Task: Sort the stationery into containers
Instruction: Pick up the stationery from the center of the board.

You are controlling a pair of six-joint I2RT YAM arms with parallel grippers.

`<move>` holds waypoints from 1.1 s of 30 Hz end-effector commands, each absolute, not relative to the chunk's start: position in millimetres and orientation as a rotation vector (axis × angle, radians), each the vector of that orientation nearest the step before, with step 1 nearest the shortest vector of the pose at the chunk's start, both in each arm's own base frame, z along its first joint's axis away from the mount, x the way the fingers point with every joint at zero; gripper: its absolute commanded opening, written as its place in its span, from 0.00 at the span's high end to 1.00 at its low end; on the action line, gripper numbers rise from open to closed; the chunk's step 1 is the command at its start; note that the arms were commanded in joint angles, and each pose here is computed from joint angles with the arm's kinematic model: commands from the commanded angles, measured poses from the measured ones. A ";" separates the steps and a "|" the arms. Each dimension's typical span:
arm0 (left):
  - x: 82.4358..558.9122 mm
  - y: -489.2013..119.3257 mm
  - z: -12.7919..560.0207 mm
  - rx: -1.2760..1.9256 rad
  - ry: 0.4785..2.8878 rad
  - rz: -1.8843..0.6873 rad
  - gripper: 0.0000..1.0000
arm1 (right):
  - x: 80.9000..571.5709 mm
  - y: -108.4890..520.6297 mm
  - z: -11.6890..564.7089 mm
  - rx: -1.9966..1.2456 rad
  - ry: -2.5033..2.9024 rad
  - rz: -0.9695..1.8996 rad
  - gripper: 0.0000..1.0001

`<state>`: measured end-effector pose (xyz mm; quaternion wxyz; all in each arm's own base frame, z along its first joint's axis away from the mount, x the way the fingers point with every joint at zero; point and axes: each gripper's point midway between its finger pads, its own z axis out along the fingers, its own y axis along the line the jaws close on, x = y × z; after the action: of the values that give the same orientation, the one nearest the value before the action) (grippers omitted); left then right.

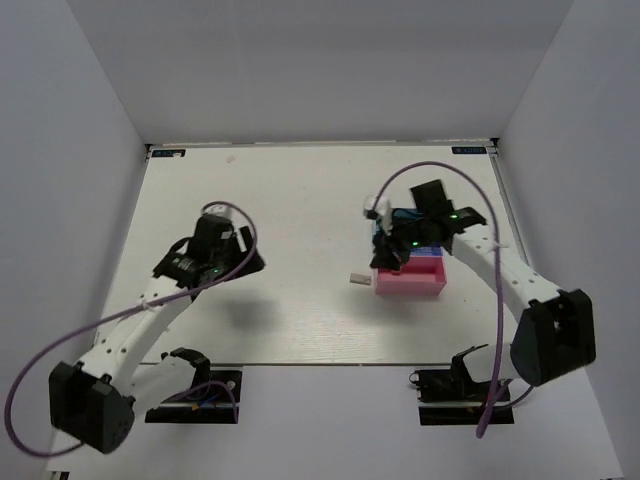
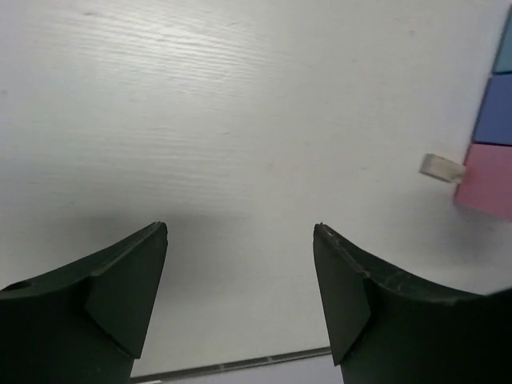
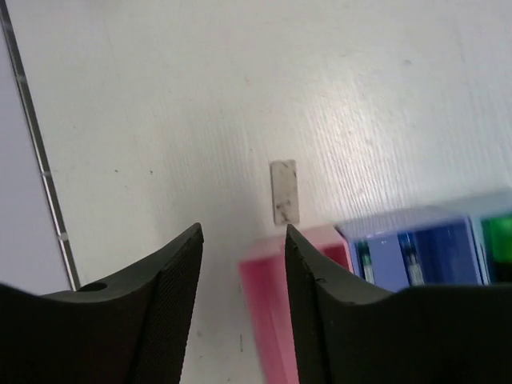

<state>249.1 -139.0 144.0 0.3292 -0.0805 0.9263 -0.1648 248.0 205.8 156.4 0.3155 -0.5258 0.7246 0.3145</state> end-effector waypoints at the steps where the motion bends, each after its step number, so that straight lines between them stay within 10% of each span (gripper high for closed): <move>1: 208.7 -102.6 104.8 -0.229 2.559 -0.493 0.16 | 256.1 230.1 148.9 -1.561 1.904 0.622 0.50; 12: 206.0 -81.6 102.9 -0.359 2.445 -0.576 0.13 | 292.5 252.9 93.2 -1.737 2.142 0.091 0.44; 33: 206.7 -81.7 105.7 -0.347 2.428 -0.577 0.13 | 273.8 241.8 27.9 -1.924 2.267 0.063 0.43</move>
<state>205.7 -80.7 103.5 0.2978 -0.1391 0.9203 -0.2123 275.1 243.0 36.7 0.0934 -0.6380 0.7641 0.0224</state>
